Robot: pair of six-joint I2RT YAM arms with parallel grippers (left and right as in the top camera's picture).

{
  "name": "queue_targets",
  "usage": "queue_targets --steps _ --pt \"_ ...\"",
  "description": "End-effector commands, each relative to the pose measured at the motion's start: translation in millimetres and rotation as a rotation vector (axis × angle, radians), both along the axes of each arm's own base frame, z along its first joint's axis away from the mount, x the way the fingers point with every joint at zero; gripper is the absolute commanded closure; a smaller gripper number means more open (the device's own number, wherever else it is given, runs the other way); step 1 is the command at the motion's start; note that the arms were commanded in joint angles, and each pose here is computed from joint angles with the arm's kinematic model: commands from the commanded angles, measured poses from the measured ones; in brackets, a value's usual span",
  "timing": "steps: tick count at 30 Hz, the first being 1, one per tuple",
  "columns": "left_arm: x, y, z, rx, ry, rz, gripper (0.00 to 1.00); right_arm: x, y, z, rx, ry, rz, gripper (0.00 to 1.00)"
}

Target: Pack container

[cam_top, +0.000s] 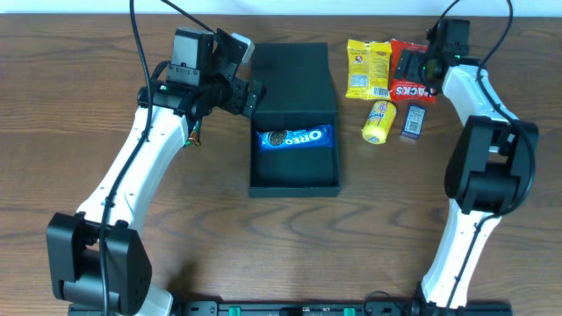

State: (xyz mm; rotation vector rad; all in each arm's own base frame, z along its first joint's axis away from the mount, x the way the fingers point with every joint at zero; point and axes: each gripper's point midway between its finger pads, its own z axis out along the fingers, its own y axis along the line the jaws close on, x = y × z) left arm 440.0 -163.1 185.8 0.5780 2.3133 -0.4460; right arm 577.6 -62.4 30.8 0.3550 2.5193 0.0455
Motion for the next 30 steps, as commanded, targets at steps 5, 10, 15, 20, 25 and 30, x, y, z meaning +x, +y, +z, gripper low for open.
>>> queue_targets --steps 5,10,15,20,25,30 --pt "2.1 -1.8 5.8 -0.007 -0.014 -0.010 0.05 6.6 -11.6 -10.6 -0.025 0.006 -0.036 0.02" --pt "2.1 -1.8 5.8 -0.006 -0.015 -0.011 0.05 5.6 -5.7 -13.5 -0.017 0.016 -0.008 0.04" --pt "2.1 -1.7 5.8 -0.006 -0.015 -0.010 0.05 2.3 -4.1 -15.7 -0.010 0.031 0.000 0.15" --pt "2.0 -1.7 5.7 -0.006 -0.014 -0.010 0.05 -1.3 -4.1 -18.0 -0.007 0.049 -0.003 0.36" --pt "0.8 -1.4 4.5 -0.004 -0.007 -0.010 0.05 -5.3 -3.7 -20.3 -0.001 0.067 -0.009 0.64" --pt "0.9 -1.4 4.6 -0.004 -0.008 -0.010 0.05 -1.1 -4.9 -7.5 -0.002 0.059 -0.010 0.73"
